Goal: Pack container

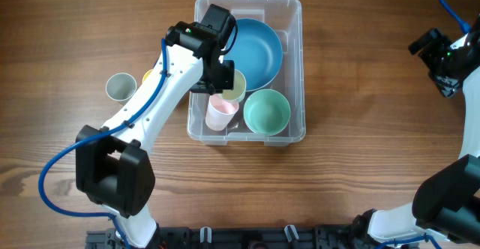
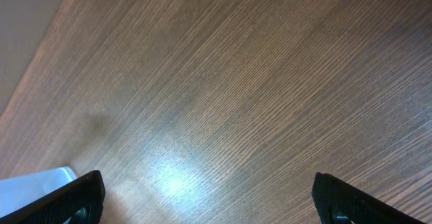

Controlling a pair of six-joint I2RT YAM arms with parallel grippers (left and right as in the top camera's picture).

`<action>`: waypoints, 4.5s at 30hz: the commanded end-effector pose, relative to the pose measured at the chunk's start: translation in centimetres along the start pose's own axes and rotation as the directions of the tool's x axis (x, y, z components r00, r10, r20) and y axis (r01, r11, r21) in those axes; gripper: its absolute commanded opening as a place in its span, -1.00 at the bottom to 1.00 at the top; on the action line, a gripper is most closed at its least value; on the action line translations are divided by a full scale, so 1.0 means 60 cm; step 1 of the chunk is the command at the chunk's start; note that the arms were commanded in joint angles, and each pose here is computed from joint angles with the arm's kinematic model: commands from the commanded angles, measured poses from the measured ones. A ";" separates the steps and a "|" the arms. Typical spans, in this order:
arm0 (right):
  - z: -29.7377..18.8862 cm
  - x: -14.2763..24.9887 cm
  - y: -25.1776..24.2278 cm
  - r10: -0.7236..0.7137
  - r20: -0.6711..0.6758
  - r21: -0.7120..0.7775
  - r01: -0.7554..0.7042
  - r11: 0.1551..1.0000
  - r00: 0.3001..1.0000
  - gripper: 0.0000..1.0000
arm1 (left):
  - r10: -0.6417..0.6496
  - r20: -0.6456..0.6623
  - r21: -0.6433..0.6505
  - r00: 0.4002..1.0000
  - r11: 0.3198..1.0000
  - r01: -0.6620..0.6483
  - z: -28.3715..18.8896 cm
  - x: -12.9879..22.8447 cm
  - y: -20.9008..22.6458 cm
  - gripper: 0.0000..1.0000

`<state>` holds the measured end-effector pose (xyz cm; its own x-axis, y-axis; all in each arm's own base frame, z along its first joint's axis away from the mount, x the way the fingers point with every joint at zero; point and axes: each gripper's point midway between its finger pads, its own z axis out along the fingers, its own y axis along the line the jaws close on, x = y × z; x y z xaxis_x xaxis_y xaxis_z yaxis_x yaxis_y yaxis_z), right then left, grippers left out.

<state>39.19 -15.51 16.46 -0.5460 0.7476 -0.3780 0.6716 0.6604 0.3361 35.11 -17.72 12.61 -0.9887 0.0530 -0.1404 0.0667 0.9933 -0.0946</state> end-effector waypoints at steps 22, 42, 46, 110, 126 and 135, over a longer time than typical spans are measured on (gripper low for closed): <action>0.005 0.002 0.000 0.004 -0.006 0.001 -0.004 1.000 1.000 0.99 | -0.014 -0.106 -0.071 0.994 0.997 0.007 -0.064 0.082 0.031 -0.26; 0.005 0.002 0.000 0.004 -0.006 0.001 -0.004 1.000 1.000 0.99 | -0.613 0.159 -0.075 0.774 0.774 0.628 -0.170 0.040 0.399 0.21; 0.005 0.002 0.000 0.004 -0.006 0.001 -0.004 1.000 1.000 0.99 | -0.679 0.074 -0.066 0.730 0.727 0.683 -0.072 0.043 0.440 0.21; 0.005 0.001 0.000 0.004 -0.006 0.000 -0.004 1.000 1.000 1.00 | -0.460 0.192 -0.022 0.867 0.881 0.473 -0.169 0.066 0.302 0.60; 0.005 0.002 0.000 0.004 -0.006 0.001 -0.004 1.000 1.000 1.00 | -0.543 -0.103 -0.030 0.833 0.839 0.543 0.097 0.031 0.340 -0.31; 0.005 0.002 0.000 0.004 -0.006 0.001 -0.004 1.000 1.000 1.00 | -0.537 -0.039 -0.003 0.843 0.843 0.537 0.066 0.013 0.339 -0.81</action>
<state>39.19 -15.51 16.46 -0.5460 0.7476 -0.3780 0.6716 0.6604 0.3361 36.09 2.10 5.61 -0.8710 -0.4913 0.0017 -0.4862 0.8616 -0.1460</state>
